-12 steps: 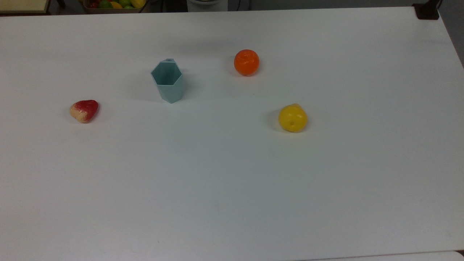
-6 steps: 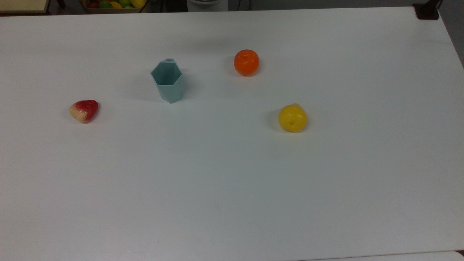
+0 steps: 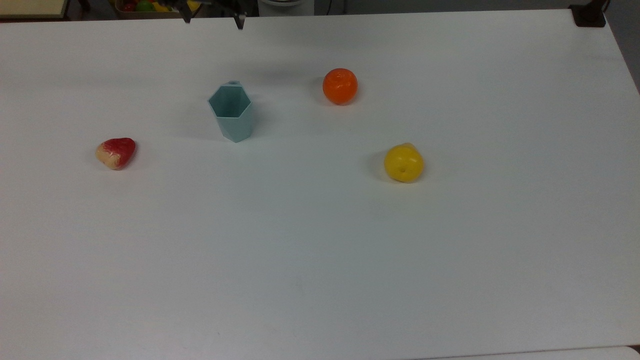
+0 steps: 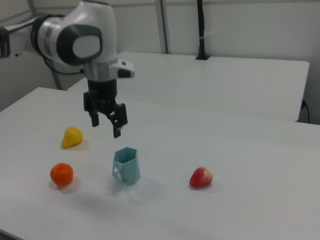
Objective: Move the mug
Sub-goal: 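Lower the open gripper onto the rim of the teal mug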
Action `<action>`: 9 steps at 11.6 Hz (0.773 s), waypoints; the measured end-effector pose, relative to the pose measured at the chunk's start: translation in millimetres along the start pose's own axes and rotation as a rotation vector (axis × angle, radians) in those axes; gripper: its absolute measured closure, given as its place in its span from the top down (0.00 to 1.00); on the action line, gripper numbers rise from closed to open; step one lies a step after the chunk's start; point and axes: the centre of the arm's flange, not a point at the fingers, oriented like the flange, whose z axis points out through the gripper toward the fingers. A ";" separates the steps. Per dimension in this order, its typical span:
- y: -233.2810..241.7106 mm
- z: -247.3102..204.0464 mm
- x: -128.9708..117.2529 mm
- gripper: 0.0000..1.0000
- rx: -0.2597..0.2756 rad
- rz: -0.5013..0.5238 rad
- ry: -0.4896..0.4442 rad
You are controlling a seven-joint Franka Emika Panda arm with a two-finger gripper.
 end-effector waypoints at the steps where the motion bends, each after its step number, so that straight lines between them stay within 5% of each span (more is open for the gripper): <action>1: 0.5 20.6 2.6 1.00 -0.003 0.000 0.013; 9: -33.4 130.6 -13.3 0.92 -0.040 -0.080 0.100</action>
